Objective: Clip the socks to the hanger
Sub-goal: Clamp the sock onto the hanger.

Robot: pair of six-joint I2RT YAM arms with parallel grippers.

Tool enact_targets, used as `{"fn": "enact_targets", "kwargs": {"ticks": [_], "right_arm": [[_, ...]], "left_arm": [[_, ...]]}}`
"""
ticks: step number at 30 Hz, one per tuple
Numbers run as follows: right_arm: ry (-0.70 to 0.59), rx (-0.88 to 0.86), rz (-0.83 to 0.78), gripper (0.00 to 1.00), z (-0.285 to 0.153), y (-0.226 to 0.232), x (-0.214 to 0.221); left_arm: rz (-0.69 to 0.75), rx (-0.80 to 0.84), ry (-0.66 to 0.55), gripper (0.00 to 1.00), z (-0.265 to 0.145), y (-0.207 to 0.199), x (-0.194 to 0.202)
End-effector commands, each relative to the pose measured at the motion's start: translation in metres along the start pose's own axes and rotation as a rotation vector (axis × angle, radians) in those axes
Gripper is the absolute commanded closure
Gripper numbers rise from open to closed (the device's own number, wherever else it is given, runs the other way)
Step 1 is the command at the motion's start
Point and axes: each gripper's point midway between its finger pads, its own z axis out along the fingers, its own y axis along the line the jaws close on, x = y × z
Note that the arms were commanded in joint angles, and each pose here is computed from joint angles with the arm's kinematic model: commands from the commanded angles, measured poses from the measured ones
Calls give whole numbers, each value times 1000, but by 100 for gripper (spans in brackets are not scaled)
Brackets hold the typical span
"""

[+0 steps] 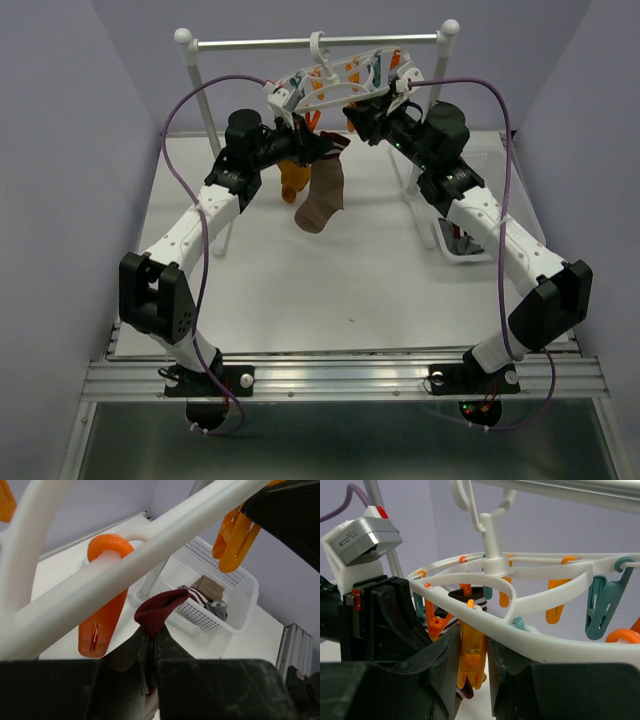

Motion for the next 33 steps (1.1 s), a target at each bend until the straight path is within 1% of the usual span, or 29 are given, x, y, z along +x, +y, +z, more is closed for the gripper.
{"fn": "enact_targets", "kwargs": {"ticks": [1,6,14,15,16,18,21,25,30,33], "right_arm": [[-13,-117,-33,99,-8,22,-15],[-8,-132,-34,99,-7,24,-8],[0,-148,19,99,-9,26,1],[-2,-139,23,99,-9,25,1],[-11,-125,52,99,-10,24,-2],[-13,-104,74,99,-12,19,1],[-31,-106,101,99,-14,21,-1],[-101,-147,129,99,-23,29,-5],[-143,-159,162,99,-27,33,-9],[-149,-168,184,99,-26,32,-8]], "left_arm": [[-19,39,-66,100,3,-15,-31],[-43,62,-78,100,1,-21,-34],[-61,118,-117,100,-8,-38,-37],[-60,106,-137,100,-11,-38,-41],[-70,94,-136,100,-12,-35,-36],[-60,73,-170,100,-18,-37,-43],[-62,65,-194,100,-23,-38,-44],[-102,99,-202,100,-24,-44,-39],[-106,102,-249,100,-31,-48,-39],[-105,99,-251,100,-30,-48,-39]]}}
